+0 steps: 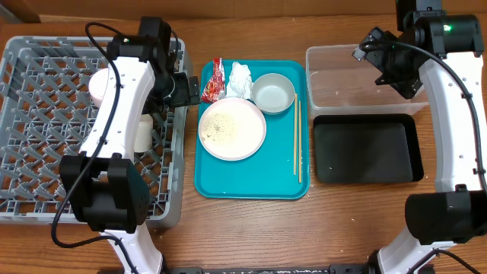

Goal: Sort waste into correct bins and load items into the dishwasher

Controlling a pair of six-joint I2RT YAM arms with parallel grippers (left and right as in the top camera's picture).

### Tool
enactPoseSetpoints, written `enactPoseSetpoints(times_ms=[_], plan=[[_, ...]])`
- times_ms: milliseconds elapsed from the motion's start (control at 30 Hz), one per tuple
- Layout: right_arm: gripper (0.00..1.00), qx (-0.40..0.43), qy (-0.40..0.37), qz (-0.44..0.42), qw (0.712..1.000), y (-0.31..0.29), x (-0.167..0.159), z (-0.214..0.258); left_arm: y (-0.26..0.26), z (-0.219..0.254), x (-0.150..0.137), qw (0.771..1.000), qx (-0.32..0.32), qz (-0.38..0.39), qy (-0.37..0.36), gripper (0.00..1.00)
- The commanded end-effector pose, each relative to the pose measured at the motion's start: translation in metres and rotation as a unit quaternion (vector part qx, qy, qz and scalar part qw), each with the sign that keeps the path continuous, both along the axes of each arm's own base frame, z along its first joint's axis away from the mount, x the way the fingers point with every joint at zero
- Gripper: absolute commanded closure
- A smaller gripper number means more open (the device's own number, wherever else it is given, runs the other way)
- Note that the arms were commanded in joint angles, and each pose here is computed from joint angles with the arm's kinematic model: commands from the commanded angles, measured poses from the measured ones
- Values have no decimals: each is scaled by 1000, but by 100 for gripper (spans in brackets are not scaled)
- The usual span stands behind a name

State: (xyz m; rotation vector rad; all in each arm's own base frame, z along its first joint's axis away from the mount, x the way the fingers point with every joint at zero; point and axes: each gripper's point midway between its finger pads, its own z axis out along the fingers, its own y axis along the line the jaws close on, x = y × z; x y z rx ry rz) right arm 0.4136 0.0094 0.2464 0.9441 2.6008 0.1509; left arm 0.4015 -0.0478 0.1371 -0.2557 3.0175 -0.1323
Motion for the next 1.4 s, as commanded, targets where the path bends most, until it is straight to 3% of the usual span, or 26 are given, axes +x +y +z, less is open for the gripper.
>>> enactPoseSetpoints(times_ms=[0,667,800,967,1100,1200,1367], plan=[[0,-5,-13,-1,1000,-2,2,8,-3,4,4,1000,-7,1,-8,0],[0,-5,-13,-1,1000,-2,2,8,-3,4,5,1000,-6,1,-9,0],[0,-5,-13,-1,1000,-2,2,8,-2,6,16,999,-2,2,-33,0],[0,-5,-13,-1,1000,-3,2,8,-6,6,16,999,-12,0,-32,0],[0,-5,-13,-1,1000,-2,2,8,-24,8,2,998,-59,-21,-4,0],[0,-5,-13,-1,1000,-2,2,8,-13,11,-4,999,-30,-14,7,0],[0,-5,-13,-1,1000,-2,2,8,27,30,-13,997,54,60,18,0]])
